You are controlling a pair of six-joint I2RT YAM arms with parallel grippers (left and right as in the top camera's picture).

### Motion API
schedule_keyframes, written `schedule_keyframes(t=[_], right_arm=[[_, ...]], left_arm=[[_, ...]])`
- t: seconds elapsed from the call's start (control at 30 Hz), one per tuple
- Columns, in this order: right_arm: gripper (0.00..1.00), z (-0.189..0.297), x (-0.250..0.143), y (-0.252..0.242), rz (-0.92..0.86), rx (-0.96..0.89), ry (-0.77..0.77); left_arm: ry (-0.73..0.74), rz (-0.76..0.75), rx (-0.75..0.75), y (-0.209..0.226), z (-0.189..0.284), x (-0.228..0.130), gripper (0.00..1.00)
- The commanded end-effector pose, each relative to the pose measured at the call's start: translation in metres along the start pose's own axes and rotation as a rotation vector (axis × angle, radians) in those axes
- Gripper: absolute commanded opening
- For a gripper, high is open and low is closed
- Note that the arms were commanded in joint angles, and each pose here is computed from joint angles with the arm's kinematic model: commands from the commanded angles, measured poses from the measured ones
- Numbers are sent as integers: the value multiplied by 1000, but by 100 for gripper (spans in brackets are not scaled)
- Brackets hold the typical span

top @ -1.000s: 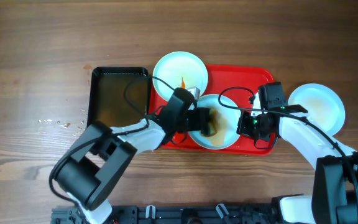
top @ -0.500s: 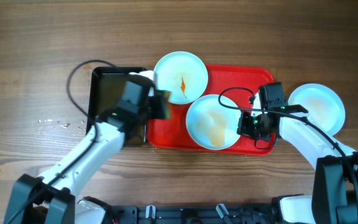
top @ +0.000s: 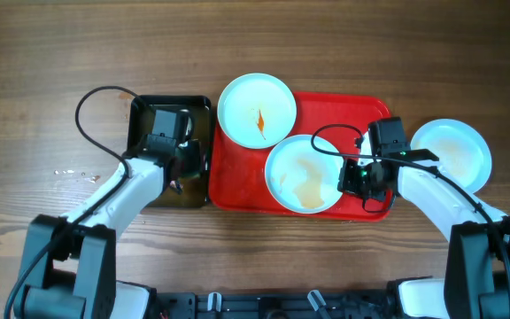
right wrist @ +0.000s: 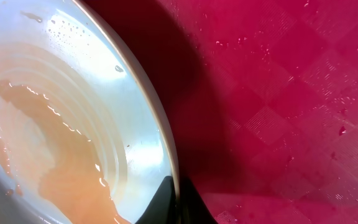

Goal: Clean dirty plates on tray and stack at the side
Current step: 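Lift the plate with right gripper and stack it on the first plate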

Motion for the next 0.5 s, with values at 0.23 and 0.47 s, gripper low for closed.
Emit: schedule_keyframes(t=[0.23,0.47], right_arm=[[4,-2,-4,-9,18,-45,4],[4,-2,-3,-8,19,-40,3]], left_arm=[[-54,1,73,13,-6,10,60],[48,-1,97,18,-26,-13,62]])
Point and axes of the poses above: each gripper's point midway between its finger pads, its own z axis back along the fingers, its own y axis along the line the jaws close on, x = y × z, the point moved 1 cm from there along z, back along the fingers, and after that the axes turned 3 degrees about -z, right-handed, at the moved point
